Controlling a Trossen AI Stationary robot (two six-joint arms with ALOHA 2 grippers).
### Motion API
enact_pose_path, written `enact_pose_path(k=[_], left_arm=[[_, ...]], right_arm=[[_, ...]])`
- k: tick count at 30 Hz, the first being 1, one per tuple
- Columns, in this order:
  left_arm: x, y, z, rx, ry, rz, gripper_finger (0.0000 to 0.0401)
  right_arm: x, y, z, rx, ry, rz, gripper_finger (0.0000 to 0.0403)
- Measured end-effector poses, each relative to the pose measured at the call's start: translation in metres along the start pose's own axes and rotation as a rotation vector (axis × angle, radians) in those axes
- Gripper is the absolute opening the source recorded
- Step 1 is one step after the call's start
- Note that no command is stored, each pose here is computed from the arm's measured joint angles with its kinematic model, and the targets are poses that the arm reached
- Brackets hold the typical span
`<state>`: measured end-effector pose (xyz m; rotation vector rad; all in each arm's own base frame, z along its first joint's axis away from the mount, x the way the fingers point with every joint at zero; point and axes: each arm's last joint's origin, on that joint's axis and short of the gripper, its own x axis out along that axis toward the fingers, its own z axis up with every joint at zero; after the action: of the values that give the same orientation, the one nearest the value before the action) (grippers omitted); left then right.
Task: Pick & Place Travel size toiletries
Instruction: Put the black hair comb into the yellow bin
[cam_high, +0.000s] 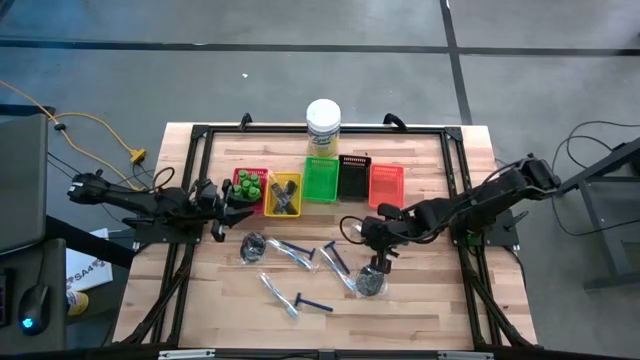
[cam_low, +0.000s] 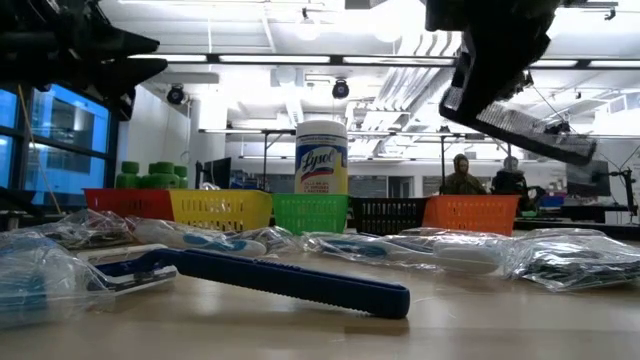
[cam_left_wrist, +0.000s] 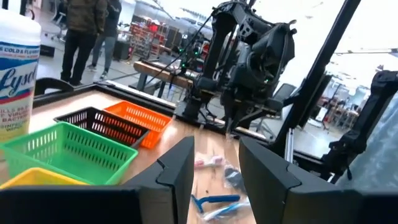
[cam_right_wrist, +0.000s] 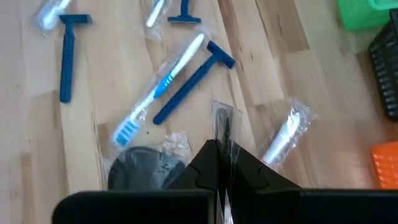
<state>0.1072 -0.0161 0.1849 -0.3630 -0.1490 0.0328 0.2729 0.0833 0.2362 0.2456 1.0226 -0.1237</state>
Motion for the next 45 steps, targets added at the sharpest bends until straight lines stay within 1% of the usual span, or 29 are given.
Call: enact_pose_path(k=[4,8,12,15,19,28,32,37,45], left_arm=[[0.0,0.0,0.0,-0.045,-0.004,-0.003,0.0122],[0.0,0.0,0.0,-0.044,0.001,0.0,0.0122],[0.0,0.0,-0.001,-0.042,0.005,0.002,0.0122],[0.0,0.0,-0.001,-0.042,0.005,0.002,0.0122],[0.0,0.0,-0.001,-0.042,0.005,0.002,0.0122],[0.0,0.001,-0.001,-0.042,0.004,0.005,0.0122],[0.0,0.001,-0.001,-0.043,0.004,0.005,0.0122],[0.0,0.001,-0.001,-0.042,0.005,0.005,0.0122],[0.0,0.002,-0.005,-0.033,0.037,0.016,0.0122]], right_arm=[[0.0,0.002,0.003,0.006,-0.028,0.015,0.0004],[0.0,0.001,0.006,0.013,-0.054,0.025,0.0004],[0.0,0.0,0.013,0.034,-0.107,0.05,0.0004],[0.0,0.0,0.02,0.026,-0.151,0.085,0.0004],[-0.001,-0.003,0.028,0.038,-0.196,0.096,0.0004],[-0.018,-0.004,0.051,-0.008,-0.285,0.091,0.0004],[-0.029,-0.002,0.062,-0.035,-0.348,0.06,0.0004],[-0.041,0.002,0.076,-0.045,-0.449,0.073,0.0004],[-0.048,-0.005,0.093,0.002,-0.584,0.108,0.0004]])
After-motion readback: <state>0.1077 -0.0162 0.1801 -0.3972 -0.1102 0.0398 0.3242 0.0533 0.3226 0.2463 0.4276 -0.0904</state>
